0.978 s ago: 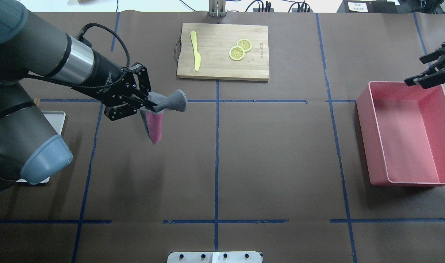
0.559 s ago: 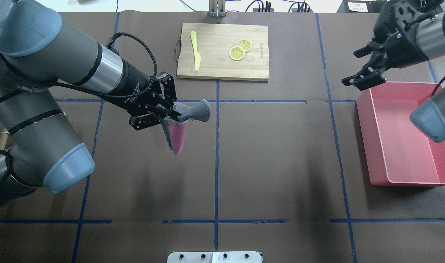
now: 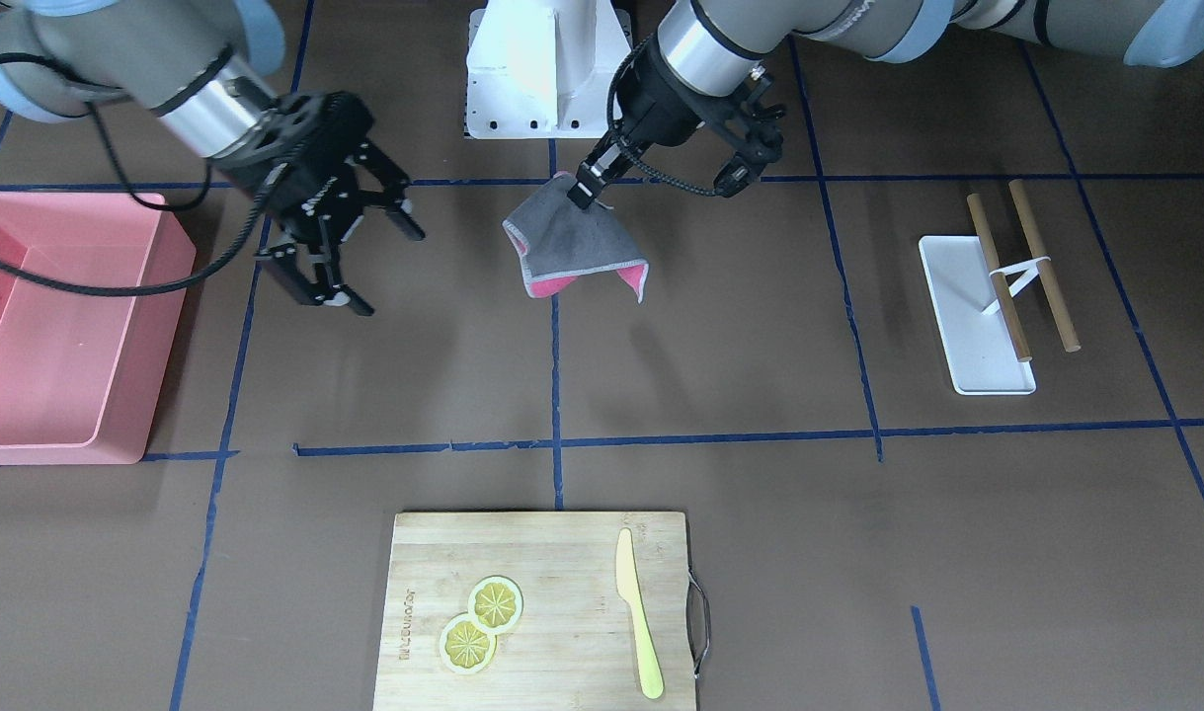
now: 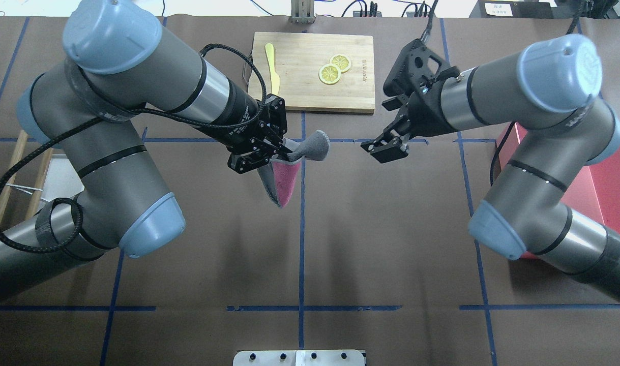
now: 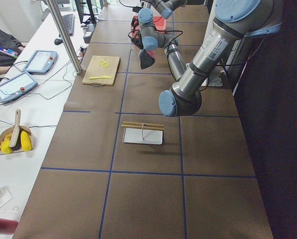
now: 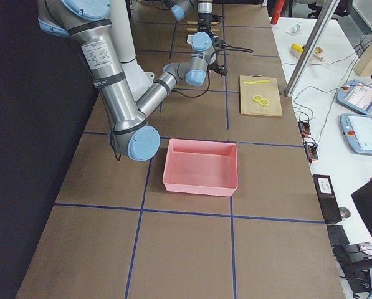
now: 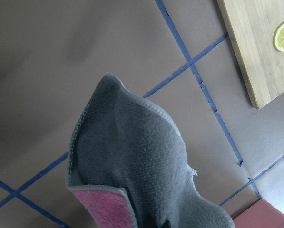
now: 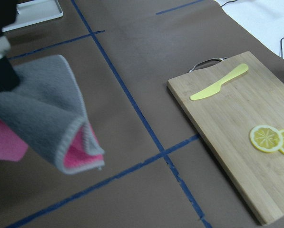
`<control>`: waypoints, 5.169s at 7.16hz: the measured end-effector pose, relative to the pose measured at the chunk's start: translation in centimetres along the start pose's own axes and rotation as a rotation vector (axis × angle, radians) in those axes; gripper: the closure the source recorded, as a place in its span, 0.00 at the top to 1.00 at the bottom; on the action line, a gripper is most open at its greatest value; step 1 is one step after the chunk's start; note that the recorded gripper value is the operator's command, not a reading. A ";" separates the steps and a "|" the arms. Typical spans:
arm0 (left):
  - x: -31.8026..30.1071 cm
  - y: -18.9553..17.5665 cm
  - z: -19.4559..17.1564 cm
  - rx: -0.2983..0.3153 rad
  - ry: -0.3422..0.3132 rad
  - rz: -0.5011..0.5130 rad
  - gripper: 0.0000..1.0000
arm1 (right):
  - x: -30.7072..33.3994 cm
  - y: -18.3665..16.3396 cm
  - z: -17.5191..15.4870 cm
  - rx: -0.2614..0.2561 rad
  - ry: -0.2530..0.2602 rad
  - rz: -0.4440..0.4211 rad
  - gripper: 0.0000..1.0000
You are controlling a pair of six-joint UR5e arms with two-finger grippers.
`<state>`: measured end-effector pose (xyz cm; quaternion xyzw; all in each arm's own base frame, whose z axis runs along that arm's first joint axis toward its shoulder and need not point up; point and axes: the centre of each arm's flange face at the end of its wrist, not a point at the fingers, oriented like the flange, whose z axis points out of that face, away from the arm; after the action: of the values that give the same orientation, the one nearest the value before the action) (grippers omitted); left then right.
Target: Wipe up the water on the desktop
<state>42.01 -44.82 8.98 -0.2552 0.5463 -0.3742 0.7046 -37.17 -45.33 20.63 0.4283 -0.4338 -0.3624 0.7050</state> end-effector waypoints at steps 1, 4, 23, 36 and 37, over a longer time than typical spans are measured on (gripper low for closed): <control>0.8 0.3 0.5 0.004 0.001 -0.005 0.02 | -2.2 -0.6 1.2 0.011 -0.001 0.001 0.99; 2.4 1.1 1.3 0.003 0.004 -0.006 0.02 | -6.1 -1.3 2.9 0.031 0.004 -0.009 0.99; -3.6 -7.4 -2.2 0.068 -0.039 0.407 1.00 | -5.3 0.4 4.0 -0.154 0.063 0.400 0.00; -37.3 -51.6 -33.1 0.157 -0.540 1.130 1.00 | 0.0 16.0 4.6 -0.464 0.375 0.987 0.00; -37.5 -51.8 -33.2 0.155 -0.529 1.127 1.00 | -1.3 12.8 8.2 -0.463 0.373 1.032 0.00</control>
<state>-7.40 -43.47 61.39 0.0398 0.3755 0.0919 0.9214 -43.41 -41.86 34.08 0.0538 -0.3644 0.0231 0.9294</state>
